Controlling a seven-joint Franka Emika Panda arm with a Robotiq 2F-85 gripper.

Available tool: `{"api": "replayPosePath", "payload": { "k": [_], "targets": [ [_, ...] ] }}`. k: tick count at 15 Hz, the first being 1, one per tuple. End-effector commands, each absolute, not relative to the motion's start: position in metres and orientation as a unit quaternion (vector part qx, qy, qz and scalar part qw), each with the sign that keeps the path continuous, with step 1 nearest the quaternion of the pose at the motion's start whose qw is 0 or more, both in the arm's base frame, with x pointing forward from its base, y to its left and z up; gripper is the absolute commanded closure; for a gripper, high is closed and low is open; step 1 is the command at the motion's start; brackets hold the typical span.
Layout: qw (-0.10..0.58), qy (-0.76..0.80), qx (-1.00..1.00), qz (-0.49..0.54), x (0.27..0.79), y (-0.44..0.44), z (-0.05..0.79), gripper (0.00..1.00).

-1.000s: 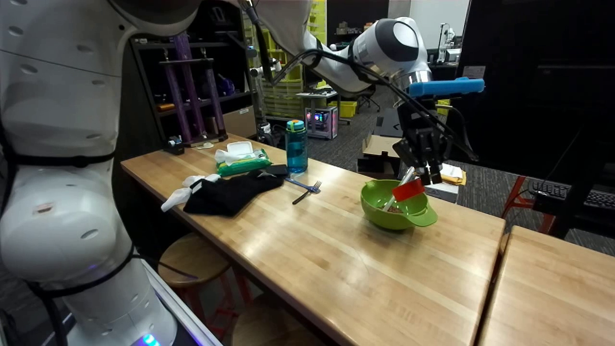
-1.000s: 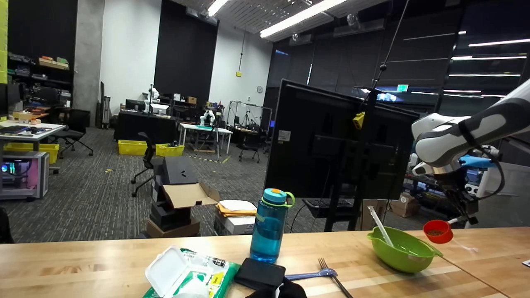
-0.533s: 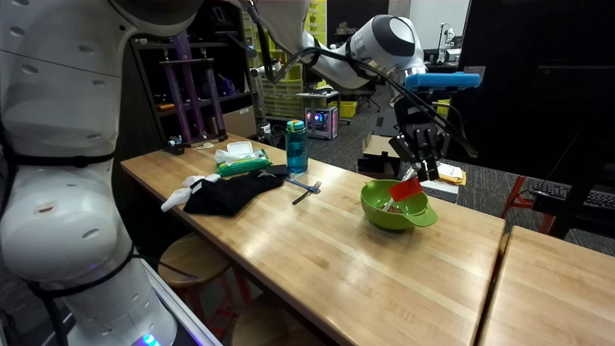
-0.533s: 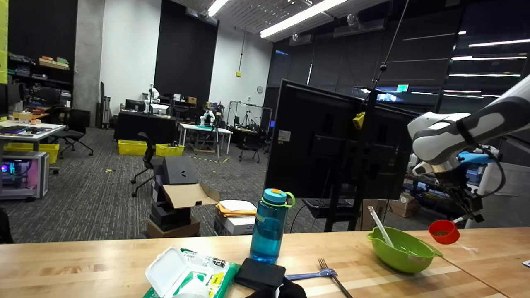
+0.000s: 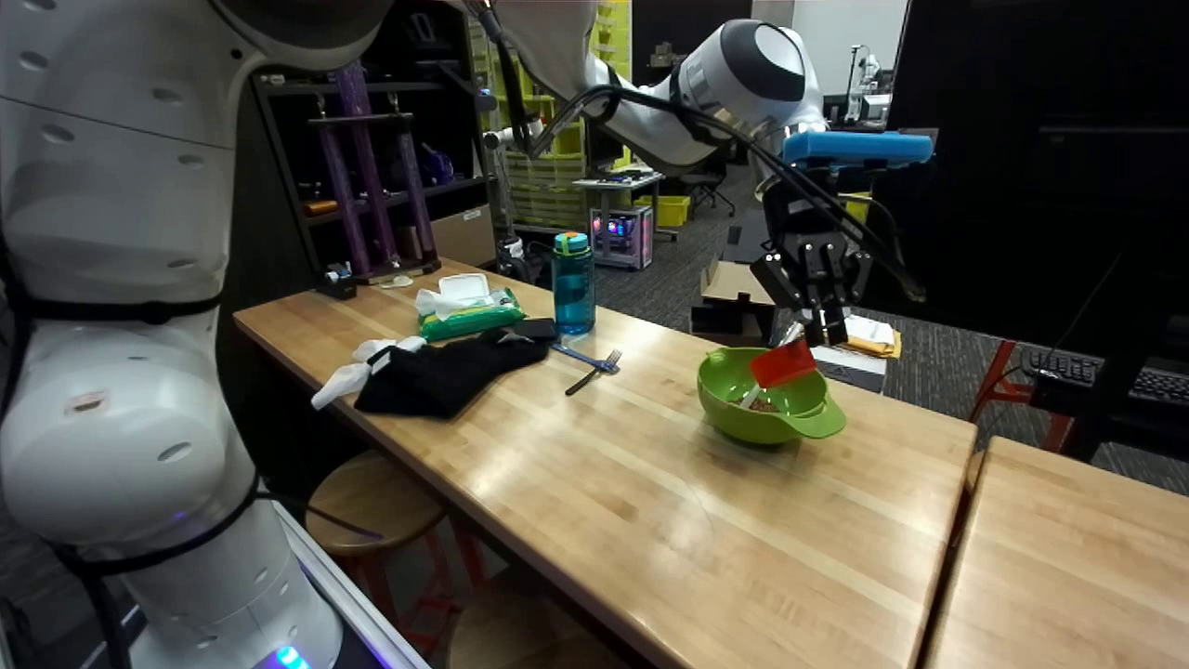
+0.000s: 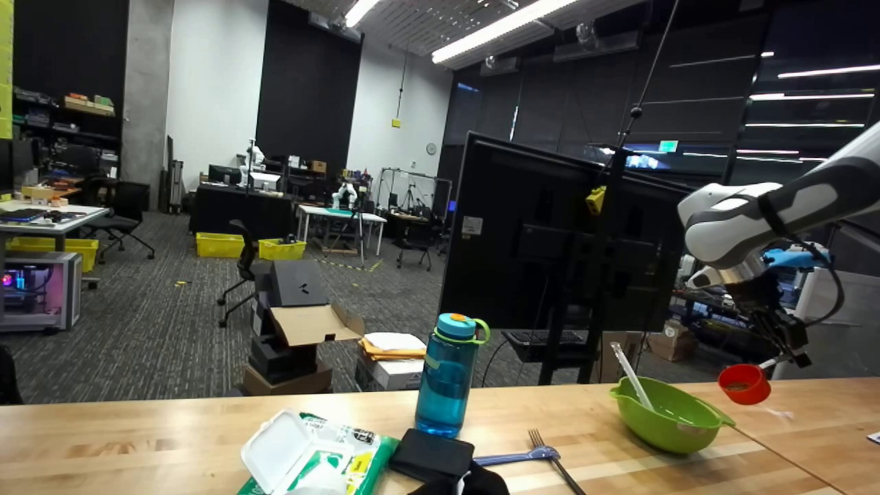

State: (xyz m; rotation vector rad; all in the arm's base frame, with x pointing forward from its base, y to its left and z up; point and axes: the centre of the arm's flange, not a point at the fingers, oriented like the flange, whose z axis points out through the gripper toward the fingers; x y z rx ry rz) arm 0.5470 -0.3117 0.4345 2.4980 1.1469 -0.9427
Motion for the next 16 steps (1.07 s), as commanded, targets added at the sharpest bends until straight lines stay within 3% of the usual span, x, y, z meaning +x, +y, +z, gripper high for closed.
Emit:
{"api": "replayPosePath", "payload": {
  "k": [1,7,16],
  "targets": [
    [0.105,0.393,0.859,-0.312,0.551,-0.312,0.444,0.94],
    [0.077,0.390,0.868,-0.296,0.559,-0.317,0.440,0.94],
    [0.087,0.366,0.867,-0.328,0.567,-0.321,0.449,0.94]
  ]
}}
